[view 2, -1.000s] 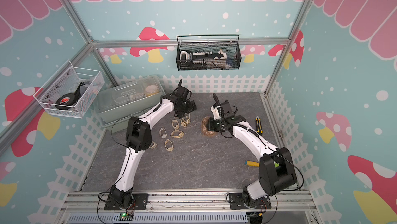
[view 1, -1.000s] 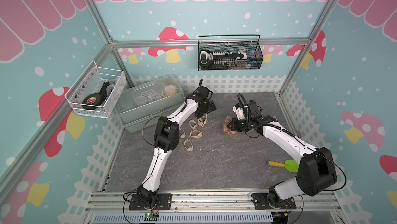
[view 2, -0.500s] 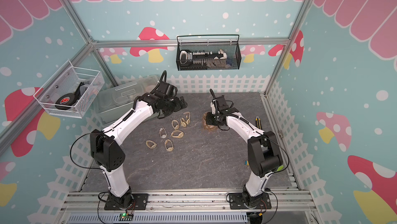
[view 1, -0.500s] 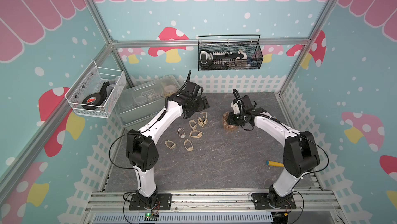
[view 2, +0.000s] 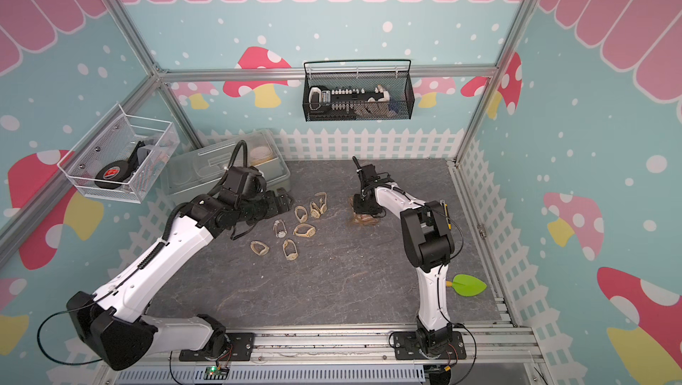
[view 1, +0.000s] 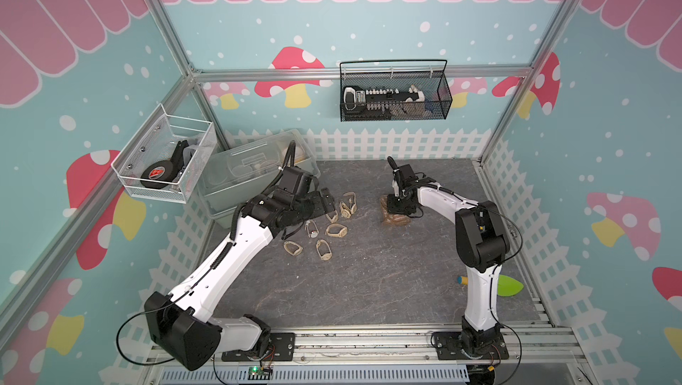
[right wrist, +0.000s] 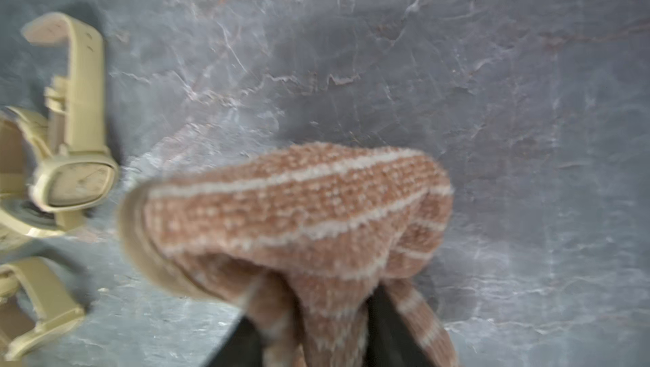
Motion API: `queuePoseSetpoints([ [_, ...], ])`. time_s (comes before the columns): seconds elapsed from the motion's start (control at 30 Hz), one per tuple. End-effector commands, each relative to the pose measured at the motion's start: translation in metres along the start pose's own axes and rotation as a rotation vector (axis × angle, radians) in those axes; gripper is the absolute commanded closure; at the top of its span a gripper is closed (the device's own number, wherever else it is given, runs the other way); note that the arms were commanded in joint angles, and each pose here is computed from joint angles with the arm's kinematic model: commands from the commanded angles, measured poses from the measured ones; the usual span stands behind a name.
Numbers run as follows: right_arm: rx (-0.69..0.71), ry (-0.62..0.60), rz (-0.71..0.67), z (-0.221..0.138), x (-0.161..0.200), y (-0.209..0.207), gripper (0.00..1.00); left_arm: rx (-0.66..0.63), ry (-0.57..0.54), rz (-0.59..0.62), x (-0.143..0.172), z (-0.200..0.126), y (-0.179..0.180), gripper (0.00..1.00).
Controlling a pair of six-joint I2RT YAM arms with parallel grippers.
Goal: Wipe the watch dial
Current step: Place the cleaning item at the center of the board, then reset both arms
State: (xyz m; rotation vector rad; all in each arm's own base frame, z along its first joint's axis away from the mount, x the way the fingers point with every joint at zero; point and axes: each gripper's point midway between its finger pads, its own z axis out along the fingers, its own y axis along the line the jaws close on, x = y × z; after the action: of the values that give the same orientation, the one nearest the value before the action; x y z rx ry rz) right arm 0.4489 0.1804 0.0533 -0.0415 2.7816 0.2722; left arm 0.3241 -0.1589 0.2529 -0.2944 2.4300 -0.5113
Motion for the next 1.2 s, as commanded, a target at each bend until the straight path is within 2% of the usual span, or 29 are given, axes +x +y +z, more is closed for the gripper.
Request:
queuePoseSetpoints([
  [0.0,0.042,-0.023,-0.019,-0.011,-0.011,-0.005,0.36,-0.040,-0.013,0.030,0.008,-0.008,0.015,0.01],
  [0.03,0.047,-0.023,-0.022,-0.013,-0.011,-0.006,0.26,-0.039,-0.017,0.035,0.009,-0.011,0.017,0.01],
  [0.07,0.049,-0.028,-0.024,-0.016,-0.012,-0.006,0.08,-0.037,-0.023,0.043,0.010,-0.014,0.018,0.01],
  [0.1,0.050,-0.035,-0.030,-0.020,-0.012,-0.006,0.01,-0.040,-0.033,0.050,0.009,-0.017,0.019,0.01],
  [0.27,0.056,-0.085,-0.050,-0.046,-0.017,-0.008,0.01,-0.055,-0.040,0.069,0.004,-0.021,0.029,0.01],
  [0.4,0.070,-0.178,-0.060,-0.087,-0.026,-0.015,0.01,-0.096,-0.048,0.073,-0.006,-0.014,0.047,0.01],
  [0.57,0.147,-0.316,-0.046,-0.131,-0.032,-0.042,0.01,-0.147,-0.065,0.059,-0.018,0.008,0.077,0.01],
  [0.7,0.242,-0.447,-0.044,-0.154,-0.025,-0.070,0.01,-0.256,-0.063,0.084,-0.019,0.034,0.102,0.01],
  [0.87,0.356,-0.550,-0.026,-0.161,-0.002,-0.107,0.01,-0.344,-0.140,0.087,-0.026,0.049,0.130,0.01],
  [1.07,0.487,-0.545,-0.032,-0.149,0.033,-0.145,0.01,-0.422,-0.216,0.096,-0.030,0.062,0.163,0.01],
  [1.17,0.518,-0.580,-0.020,-0.145,0.044,-0.161,0.01,-0.477,-0.248,0.117,-0.033,0.065,0.180,0.01],
])
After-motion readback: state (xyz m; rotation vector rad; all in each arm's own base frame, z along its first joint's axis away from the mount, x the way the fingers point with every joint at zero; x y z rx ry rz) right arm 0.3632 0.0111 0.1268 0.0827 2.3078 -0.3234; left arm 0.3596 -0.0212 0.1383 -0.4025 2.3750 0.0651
